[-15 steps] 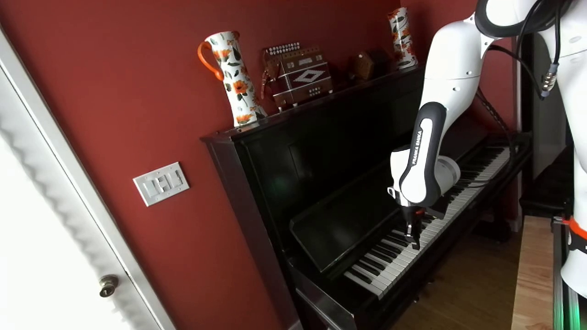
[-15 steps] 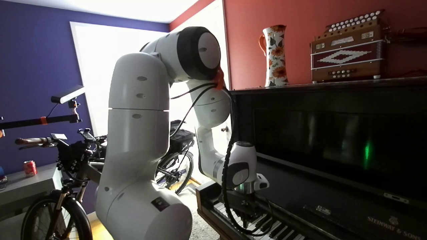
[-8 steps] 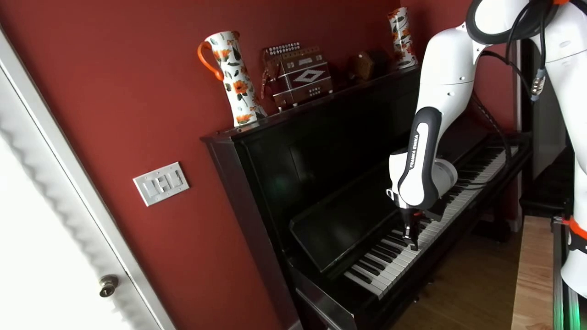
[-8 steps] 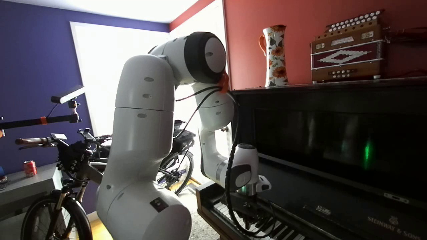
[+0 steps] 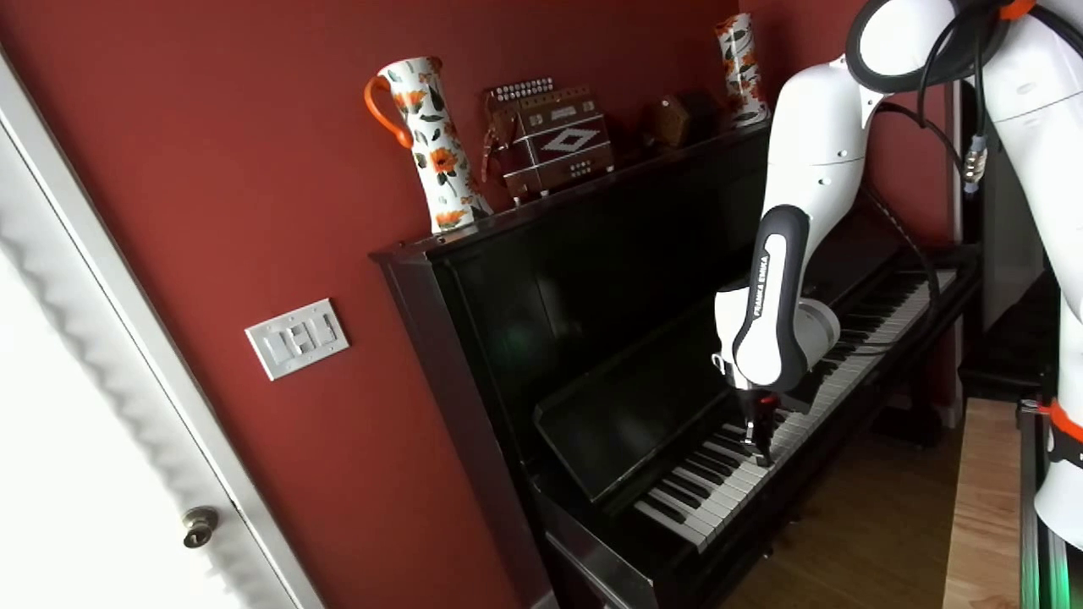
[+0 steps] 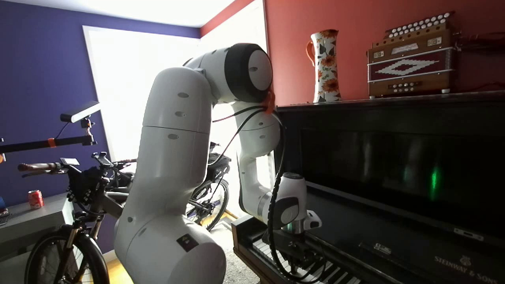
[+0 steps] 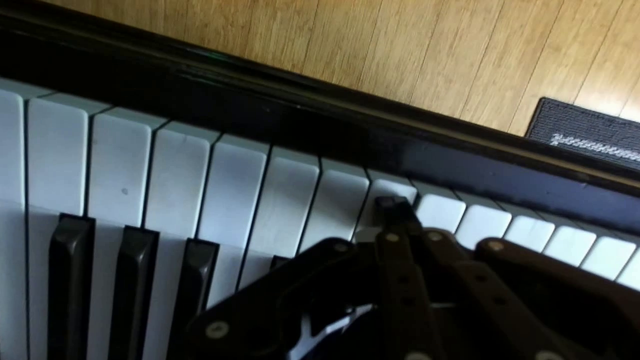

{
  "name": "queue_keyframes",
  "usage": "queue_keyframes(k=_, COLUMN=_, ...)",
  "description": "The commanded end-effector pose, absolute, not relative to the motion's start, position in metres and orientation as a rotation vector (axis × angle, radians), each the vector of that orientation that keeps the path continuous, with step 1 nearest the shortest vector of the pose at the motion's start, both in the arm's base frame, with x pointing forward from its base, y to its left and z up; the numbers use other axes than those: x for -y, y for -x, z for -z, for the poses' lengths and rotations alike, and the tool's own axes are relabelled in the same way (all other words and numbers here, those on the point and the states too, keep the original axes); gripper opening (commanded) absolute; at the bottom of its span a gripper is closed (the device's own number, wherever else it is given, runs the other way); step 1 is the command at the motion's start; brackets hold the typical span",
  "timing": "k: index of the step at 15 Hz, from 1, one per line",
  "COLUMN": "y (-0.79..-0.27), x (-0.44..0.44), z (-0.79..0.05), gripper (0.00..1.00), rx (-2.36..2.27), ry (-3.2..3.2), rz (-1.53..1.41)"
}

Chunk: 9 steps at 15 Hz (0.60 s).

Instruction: Press one white key on the left side of the piano

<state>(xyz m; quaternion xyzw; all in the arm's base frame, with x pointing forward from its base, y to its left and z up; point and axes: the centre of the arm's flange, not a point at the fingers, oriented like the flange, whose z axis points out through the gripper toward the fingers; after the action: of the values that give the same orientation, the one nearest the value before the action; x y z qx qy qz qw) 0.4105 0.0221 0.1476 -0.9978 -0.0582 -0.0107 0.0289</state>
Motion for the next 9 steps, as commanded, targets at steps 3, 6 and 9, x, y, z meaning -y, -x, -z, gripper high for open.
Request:
queue_keyframes(k=3, y=-0.4132, x=-0.0241, z=-0.1314, gripper=0.00, rx=0.148, ry=3.081, rz=0.028)
queue_keyframes(k=6, y=-0.4132, x=-0.0249, z=-0.1272, gripper=0.00, rx=0.144, ry=3.081, rz=0.016)
queue_keyframes(k=9, y=-0.4122, x=-0.0257, z=-0.1247, gripper=0.00, rx=0.142, ry=3.080, rz=0.006)
